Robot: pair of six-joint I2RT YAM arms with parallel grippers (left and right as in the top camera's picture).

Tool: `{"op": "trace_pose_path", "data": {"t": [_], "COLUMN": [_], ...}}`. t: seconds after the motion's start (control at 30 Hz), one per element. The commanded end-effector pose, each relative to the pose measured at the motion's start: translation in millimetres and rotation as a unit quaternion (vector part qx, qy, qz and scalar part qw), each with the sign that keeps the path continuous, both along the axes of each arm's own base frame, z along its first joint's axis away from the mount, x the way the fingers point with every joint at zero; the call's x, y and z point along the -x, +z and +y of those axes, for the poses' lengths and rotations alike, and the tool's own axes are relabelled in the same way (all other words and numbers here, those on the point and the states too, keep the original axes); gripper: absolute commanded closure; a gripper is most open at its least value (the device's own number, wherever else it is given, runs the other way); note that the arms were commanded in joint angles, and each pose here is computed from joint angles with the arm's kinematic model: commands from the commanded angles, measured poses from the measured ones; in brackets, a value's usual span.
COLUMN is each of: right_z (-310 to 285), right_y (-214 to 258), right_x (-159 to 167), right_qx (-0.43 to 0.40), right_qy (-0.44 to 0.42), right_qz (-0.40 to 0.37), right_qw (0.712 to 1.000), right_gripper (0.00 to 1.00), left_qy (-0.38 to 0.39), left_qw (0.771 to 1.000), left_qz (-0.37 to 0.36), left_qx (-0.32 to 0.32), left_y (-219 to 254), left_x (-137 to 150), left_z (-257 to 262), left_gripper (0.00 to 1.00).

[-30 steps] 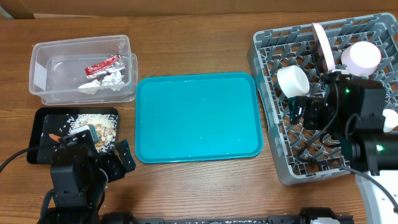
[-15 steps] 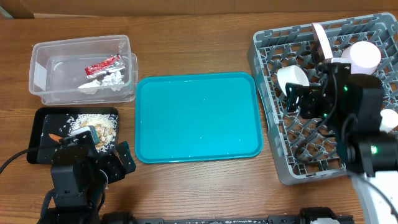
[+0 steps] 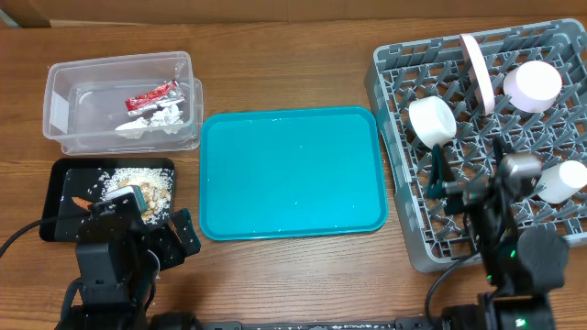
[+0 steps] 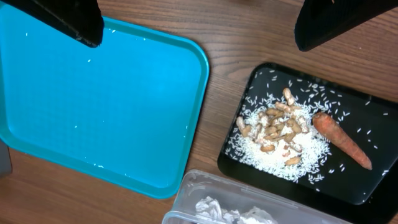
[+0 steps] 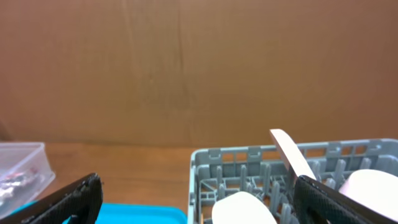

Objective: Sort waste into correct bins and load items into the dishwasher

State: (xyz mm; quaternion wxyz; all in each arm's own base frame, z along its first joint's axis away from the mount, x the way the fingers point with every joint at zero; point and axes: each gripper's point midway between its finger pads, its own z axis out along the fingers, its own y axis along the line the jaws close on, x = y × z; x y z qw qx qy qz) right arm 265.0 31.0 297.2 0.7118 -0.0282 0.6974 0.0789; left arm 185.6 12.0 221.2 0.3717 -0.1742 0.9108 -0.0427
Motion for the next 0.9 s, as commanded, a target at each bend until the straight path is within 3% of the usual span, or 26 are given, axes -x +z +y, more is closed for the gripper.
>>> {"op": "trace_pose_path", "data": {"t": [0.0,0.33,0.53,0.87], "right_z": [-5.4,-15.3,-11.7,-12.5], "right_y": [-18.1,-65.2,-127.3,-127.2], "right_x": [9.0,22.6,19.4,19.3], "right_qx": [-0.001,-0.008,0.01,0.008], "right_qy": [-0.015,-0.04,-0.027,-0.029], "right_qz": [-0.027,-0.099,0.023,0.023], "right_qw": [1.0,0.994,0.999,0.999], "right_gripper": [0.0,0.0,0.0,0.0], "left_qy": [0.009,0.009,0.009,0.009], "left_qw": [1.0,1.0,1.0,1.0], "left_qz": [-0.003,-0.003,-0.003,-0.003], "left_qx": [0.002,0.002,0.002,0.002], "left_y": [-0.4,-0.4,-0.4,-0.4], "left_x": [0.4,0.4,0.4,0.4], "left_z": [1.6,1.6,1.6,1.6], "left_gripper": [0.0,0.0,0.0,0.0]}}
